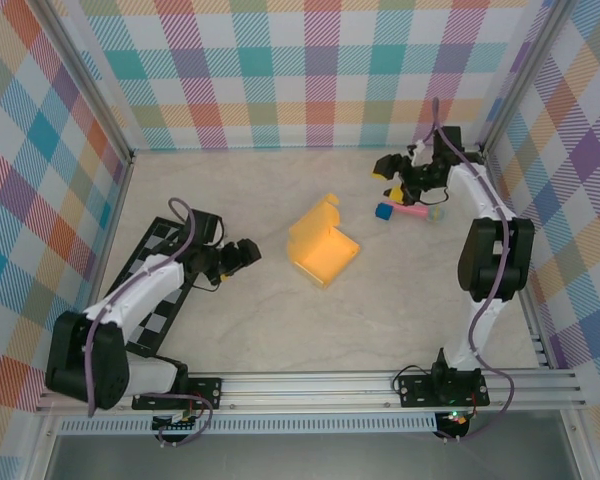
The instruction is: Fold the paper box
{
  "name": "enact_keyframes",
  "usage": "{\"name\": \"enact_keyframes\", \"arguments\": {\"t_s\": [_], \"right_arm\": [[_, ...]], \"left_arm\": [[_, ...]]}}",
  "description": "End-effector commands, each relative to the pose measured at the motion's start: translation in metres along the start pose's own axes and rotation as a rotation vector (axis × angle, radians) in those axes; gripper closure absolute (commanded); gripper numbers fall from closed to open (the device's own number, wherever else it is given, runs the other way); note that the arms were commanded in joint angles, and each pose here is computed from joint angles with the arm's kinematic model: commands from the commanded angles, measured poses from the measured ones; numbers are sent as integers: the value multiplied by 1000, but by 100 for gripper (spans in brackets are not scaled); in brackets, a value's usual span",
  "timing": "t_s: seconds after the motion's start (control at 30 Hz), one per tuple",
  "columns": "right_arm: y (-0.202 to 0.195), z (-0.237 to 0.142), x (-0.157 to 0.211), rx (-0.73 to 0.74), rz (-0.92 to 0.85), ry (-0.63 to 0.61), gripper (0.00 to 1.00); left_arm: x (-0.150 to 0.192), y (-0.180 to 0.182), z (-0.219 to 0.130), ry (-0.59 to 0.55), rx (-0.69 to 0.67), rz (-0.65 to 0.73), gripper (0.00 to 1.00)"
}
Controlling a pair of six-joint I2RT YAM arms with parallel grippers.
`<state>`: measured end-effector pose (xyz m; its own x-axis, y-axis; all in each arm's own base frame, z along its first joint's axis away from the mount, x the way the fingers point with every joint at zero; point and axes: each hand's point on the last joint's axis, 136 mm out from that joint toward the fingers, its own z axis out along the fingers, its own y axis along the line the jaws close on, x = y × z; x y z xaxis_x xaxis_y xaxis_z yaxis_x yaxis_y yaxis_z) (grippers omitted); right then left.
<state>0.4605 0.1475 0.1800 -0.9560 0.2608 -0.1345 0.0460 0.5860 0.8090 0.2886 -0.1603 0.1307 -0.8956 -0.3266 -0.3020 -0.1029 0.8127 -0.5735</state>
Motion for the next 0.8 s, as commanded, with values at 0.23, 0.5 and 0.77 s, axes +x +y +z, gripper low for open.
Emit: {"name": "enact_keyframes", "arguments": {"t_s": [0.23, 0.5, 0.77], "right_arm": [[32, 30, 53, -6, -1080, 33, 18], [25, 59, 65, -99, -1200, 29, 40], [16, 90, 75, -29, -1264, -11, 60]], "left_arm": [[-1, -89, -19, -187, 238, 431, 14], [2, -89, -11, -328, 237, 516, 19], [2, -96, 18, -401, 220, 505, 41]]}}
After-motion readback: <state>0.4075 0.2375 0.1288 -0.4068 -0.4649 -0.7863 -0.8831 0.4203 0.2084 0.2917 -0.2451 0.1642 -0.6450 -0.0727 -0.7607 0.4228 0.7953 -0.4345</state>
